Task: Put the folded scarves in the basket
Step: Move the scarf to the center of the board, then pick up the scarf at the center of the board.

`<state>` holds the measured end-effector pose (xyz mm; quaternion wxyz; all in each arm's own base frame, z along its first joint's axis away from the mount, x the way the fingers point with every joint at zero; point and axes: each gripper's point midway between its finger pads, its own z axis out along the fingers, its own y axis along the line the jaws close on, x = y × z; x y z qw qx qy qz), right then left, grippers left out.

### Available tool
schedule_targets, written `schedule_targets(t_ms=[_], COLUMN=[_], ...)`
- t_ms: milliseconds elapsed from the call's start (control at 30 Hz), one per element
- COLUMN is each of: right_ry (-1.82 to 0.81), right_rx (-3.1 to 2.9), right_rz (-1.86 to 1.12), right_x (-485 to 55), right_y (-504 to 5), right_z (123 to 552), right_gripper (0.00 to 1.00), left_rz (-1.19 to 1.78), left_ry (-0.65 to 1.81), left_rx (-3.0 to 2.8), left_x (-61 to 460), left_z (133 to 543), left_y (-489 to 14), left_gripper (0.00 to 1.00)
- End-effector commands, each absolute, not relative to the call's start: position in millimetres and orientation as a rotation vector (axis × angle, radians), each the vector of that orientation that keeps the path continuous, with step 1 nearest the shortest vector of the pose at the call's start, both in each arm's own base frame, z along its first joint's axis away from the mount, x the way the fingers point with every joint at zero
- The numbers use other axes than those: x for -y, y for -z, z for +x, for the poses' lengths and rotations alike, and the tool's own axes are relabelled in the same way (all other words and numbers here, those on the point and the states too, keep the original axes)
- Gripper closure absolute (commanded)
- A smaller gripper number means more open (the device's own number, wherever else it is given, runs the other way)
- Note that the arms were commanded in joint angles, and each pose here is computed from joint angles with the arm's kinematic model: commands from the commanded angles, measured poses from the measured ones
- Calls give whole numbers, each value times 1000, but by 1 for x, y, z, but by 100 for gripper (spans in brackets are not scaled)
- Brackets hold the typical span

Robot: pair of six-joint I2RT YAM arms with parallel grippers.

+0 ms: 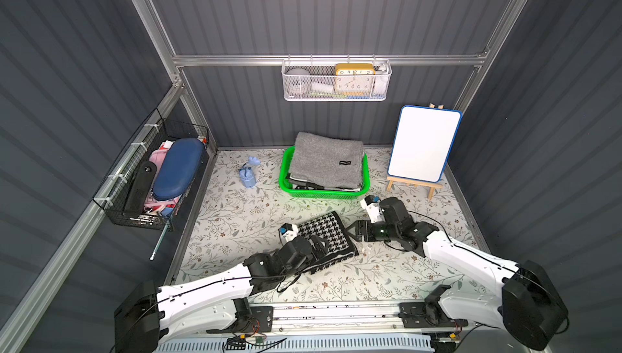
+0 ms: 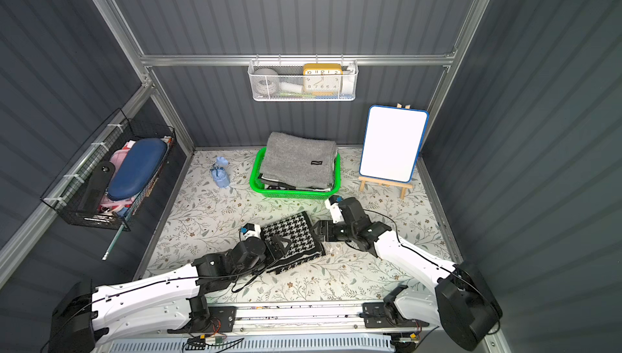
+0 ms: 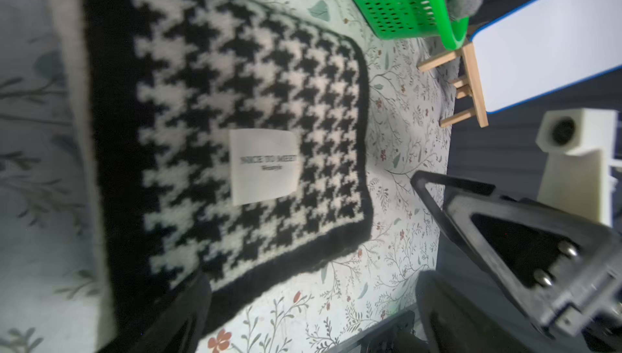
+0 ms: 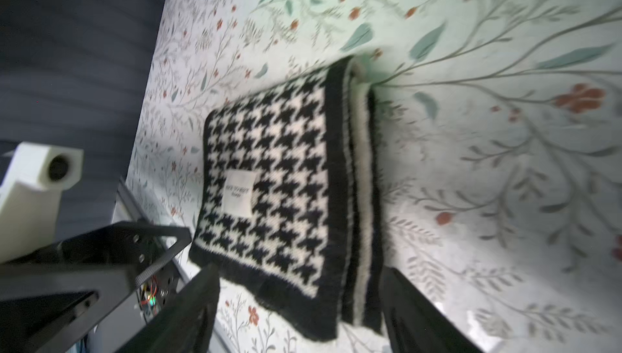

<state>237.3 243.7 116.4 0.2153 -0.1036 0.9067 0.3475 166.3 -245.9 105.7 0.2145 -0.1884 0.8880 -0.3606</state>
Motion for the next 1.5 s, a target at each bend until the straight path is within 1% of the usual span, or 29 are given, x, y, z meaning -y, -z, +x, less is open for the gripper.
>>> schedule_targets(t_ms=[0, 200, 400, 600, 700, 900, 1100, 1233, 1367, 1467], right_ry=[-813, -753, -726, -774, -828, -936, -949, -964, -1034, -1050], right_rx=[-2656, -2725, -2805, -2793, -2767, -2740, -2780, -2801, -2790, -2793], right_rz=[-340, -270, -188, -135, -115, -71, -53, -39, -28, -16], right_x=[-237, -238, -246, -255, -259, -265, -268, -269, -273, -273], right_y=[-92, -73, -54, -49, -51, -51, -37, -31, -32, -30], right_z=[219, 225, 236, 245, 249, 257, 259, 255, 251, 248], right_gripper=[21, 20, 20, 20, 20, 20, 20, 21, 23, 25], left_rz=[-719, -761, -796, -792, -814, -800, -825, -786, -774, -688], left_ry=[992, 906, 670, 623, 649, 846, 782, 791, 782, 818], left_rx=[-2446, -2472, -2554, -2577, -2570, -2515, -2499, -2521, -2557, -2576], left_x=[228, 211, 202, 211, 212, 213, 205, 213, 221, 234], left_z=[165, 160, 159, 164, 170, 191, 199, 203, 205, 208], left_y=[-95, -82, -56, -44, -41, -48, -48, -43, -34, -35], left_gripper=[1, 1, 1, 1, 1, 1, 1, 1, 1, 1])
